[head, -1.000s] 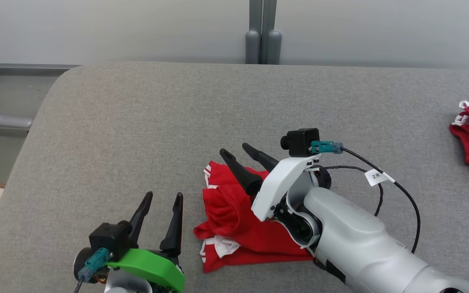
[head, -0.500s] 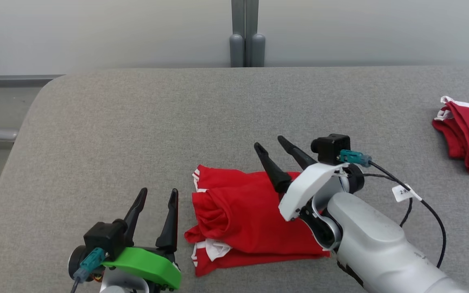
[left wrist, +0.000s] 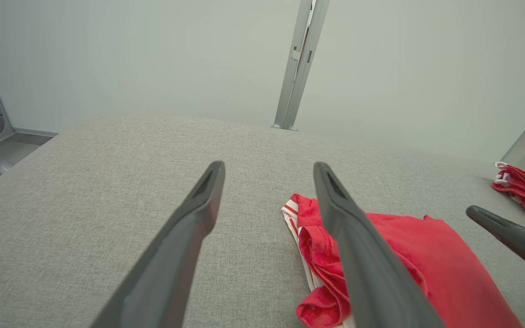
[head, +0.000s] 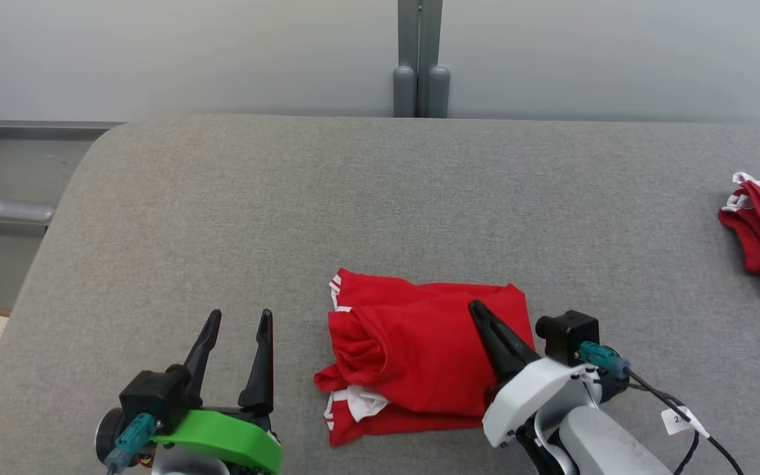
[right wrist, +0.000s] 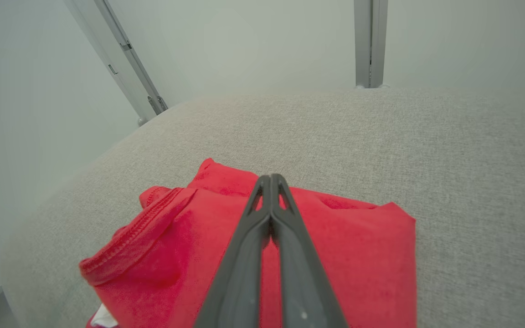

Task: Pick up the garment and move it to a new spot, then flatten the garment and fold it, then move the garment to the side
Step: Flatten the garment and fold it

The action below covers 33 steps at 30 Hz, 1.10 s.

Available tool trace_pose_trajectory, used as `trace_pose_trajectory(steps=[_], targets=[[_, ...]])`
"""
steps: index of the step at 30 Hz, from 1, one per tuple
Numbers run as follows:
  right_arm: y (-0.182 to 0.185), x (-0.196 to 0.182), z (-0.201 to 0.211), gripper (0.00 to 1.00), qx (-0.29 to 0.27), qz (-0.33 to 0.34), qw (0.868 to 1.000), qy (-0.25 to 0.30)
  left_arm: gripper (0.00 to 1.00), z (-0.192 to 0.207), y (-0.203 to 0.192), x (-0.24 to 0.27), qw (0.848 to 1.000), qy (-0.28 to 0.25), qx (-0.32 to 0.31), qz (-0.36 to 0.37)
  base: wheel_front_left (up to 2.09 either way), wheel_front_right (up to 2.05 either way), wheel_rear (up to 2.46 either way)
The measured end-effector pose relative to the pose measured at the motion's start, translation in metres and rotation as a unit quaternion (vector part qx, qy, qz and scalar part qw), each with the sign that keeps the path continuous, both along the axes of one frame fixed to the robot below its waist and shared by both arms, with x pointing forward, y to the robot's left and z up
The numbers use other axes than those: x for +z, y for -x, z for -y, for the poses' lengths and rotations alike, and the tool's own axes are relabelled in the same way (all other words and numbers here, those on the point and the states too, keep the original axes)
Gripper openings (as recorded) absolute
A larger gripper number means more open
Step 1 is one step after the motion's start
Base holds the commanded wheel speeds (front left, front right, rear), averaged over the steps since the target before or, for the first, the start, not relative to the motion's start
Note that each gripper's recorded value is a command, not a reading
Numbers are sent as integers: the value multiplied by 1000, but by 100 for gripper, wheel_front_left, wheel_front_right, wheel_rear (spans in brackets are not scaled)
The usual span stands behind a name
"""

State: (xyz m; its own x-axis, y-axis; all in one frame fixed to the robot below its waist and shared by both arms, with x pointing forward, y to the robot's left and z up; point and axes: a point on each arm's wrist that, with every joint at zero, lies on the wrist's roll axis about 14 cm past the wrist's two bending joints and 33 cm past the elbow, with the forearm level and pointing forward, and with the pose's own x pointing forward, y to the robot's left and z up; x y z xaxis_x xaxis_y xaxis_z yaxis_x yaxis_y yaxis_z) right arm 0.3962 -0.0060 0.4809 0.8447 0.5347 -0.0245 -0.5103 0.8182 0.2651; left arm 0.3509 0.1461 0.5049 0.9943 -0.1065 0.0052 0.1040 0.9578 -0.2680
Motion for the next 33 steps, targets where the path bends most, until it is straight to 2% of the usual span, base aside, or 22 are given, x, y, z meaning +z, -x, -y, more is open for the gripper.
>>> trace_pose_trajectory(steps=[4, 10, 16, 24, 33], targets=[[11, -14, -13, 0, 22, -14, 1000, 15, 100, -7, 4, 2, 1000, -1, 10, 3, 0, 0, 0], [35, -31, -51, 0, 89, -45, 995, 15, 100, -21, 12, 1, 999, -3, 33, 1, 0, 0, 0], [34, -31, -75, 0, 126, -52, 991, 14, 100, -38, 21, 1, 998, -7, 59, -1, 0, 0, 0], [58, -44, -114, 0, 209, -67, 975, 37, 100, -54, 28, 0, 996, -10, 85, -5, 0, 0, 0], [70, -64, -124, 0, 254, -74, 961, 81, 100, -60, 29, -4, 995, -13, 96, -12, 0, 0, 0]])
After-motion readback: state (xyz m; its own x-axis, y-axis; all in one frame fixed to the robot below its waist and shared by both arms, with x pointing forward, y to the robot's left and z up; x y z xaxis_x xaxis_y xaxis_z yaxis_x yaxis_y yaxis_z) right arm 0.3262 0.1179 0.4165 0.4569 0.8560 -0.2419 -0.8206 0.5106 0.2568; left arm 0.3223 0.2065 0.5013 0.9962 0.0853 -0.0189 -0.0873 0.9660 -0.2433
